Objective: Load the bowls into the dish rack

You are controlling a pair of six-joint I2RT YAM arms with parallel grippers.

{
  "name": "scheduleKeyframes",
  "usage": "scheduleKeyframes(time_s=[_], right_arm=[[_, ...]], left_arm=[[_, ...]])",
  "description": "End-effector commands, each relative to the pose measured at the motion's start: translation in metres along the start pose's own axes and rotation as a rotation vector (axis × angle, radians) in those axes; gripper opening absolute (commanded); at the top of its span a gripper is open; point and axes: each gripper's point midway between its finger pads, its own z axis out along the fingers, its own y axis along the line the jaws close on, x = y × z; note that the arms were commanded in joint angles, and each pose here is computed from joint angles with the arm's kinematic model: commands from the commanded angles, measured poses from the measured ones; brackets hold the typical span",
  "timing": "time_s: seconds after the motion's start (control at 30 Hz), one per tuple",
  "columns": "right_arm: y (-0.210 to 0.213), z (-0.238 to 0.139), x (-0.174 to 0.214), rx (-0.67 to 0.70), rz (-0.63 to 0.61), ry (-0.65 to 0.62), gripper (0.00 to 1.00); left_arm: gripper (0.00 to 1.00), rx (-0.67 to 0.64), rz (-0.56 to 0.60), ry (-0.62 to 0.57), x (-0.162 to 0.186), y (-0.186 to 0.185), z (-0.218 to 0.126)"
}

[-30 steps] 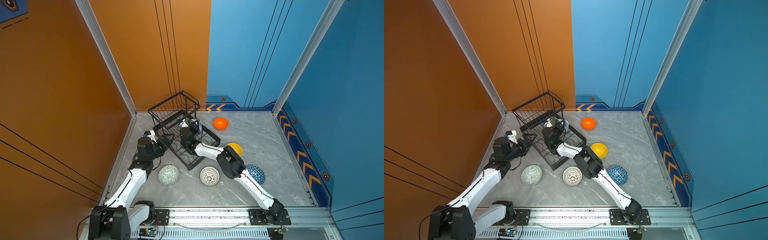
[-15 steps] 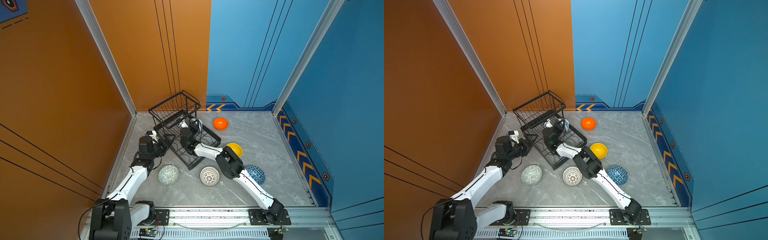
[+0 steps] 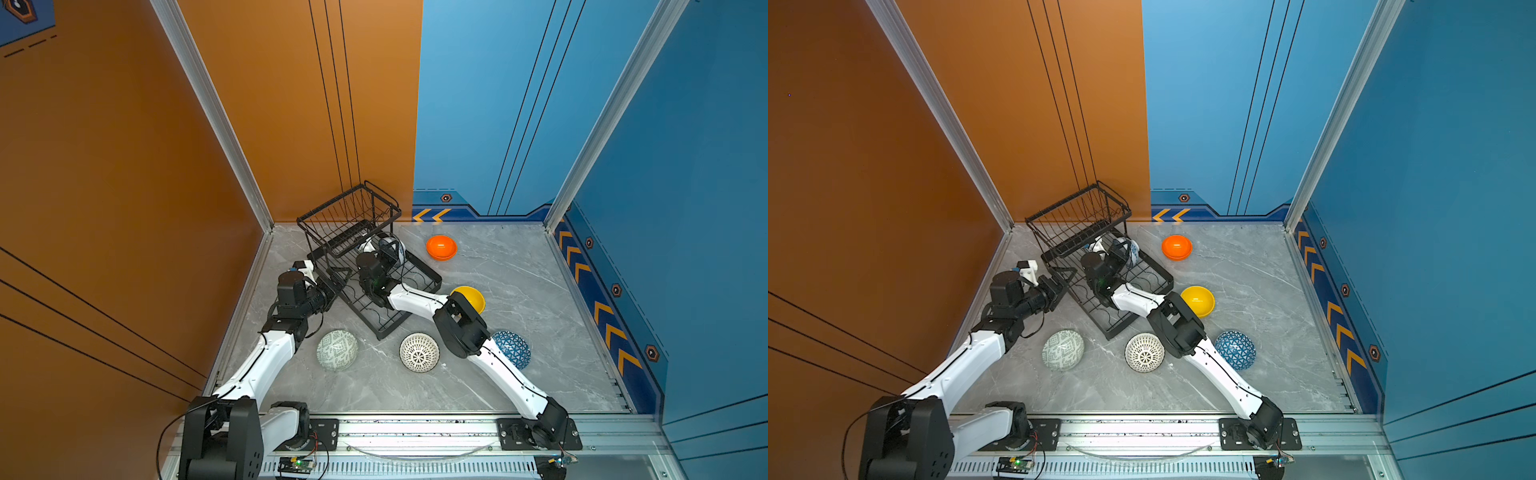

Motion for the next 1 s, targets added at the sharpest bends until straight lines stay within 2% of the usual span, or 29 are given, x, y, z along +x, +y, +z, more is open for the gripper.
scheduleKeyframes(time_s=[0.0, 0.4, 0.97], right_arm=[[-0.028, 0.009, 0.0, 0.062, 0.045, 0.049, 0.0], [-0.023, 0.016, 0.0, 0.083, 0.025, 0.038, 0.0], [0.007, 0.007, 0.002, 0.117, -0.125, -0.034, 0.0]], left_arm=[[0.98, 0.051, 0.039, -0.012, -0.007, -0.018, -0.004], [0.98, 0.054, 0.042, -0.006, -0.01, -0.021, -0.001], [0.98, 0.057, 0.04, 0.0, -0.009, -0.021, -0.001]])
